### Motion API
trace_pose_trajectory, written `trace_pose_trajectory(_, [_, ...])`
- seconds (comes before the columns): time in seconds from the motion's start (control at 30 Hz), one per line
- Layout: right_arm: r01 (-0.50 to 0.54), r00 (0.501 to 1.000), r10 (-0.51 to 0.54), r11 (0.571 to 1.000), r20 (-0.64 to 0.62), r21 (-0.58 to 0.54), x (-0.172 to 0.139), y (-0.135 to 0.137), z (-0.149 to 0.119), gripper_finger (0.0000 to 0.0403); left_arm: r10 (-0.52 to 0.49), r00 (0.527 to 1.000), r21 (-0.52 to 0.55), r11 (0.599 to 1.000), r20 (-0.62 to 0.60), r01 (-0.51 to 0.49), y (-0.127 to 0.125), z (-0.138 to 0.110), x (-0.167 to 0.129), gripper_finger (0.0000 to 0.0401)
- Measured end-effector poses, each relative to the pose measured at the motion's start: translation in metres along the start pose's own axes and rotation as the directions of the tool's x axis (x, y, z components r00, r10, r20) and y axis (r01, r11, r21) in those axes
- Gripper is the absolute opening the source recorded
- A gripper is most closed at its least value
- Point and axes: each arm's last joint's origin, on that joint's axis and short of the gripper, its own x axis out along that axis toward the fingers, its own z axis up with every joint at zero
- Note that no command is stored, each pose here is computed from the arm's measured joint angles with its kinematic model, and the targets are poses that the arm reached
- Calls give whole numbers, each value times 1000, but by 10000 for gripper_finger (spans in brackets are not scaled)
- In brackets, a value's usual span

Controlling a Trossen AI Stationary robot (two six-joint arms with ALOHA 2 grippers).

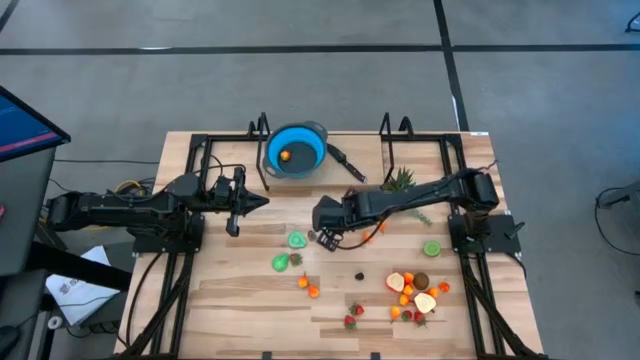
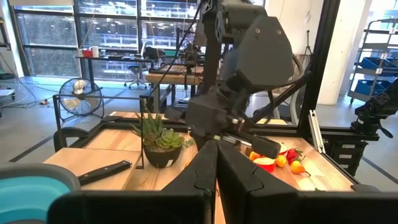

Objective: Pick & Place Fruit
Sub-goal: Put the strawberry into the basket

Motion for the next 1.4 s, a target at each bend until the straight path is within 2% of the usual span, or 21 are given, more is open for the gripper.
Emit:
trace_pose_trajectory(0.3, [-26,1000,25,1000,-19,-15,6,3,-27,0,0,1000,0,1000,0,0,0,0,0,2])
trace_pose_trajectory(0.53, [-106,991,95,986,89,129,-5,-12,-39,0,0,1000,0,1000,0,0,0,0,0,2])
trace_pose_trajectory(0.67, [-123,988,99,970,118,209,-9,-20,-35,0,0,1000,0,1000,0,0,0,0,0,2])
trace_pose_trajectory(1.03, [-171,972,118,948,204,268,3,-26,-17,0,0,1000,0,1000,-1,0,0,0,0,2])
trace_pose_trajectory(1.1, [-157,976,106,947,189,281,7,-29,-18,0,0,1000,0,1000,0,0,0,0,0,2])
trace_pose_trajectory(1.2, [-161,977,97,920,191,357,10,-33,-14,1,0,1000,0,1000,-1,0,0,0,0,2])
trace_pose_trajectory(1.3, [-134,987,88,919,137,372,16,-38,-17,16,0,1000,0,1000,-1,0,0,0,0,2])
trace_pose_trajectory(1.4, [-136,986,91,918,138,372,18,-37,-16,51,0,1000,0,1000,-1,0,0,0,0,2])
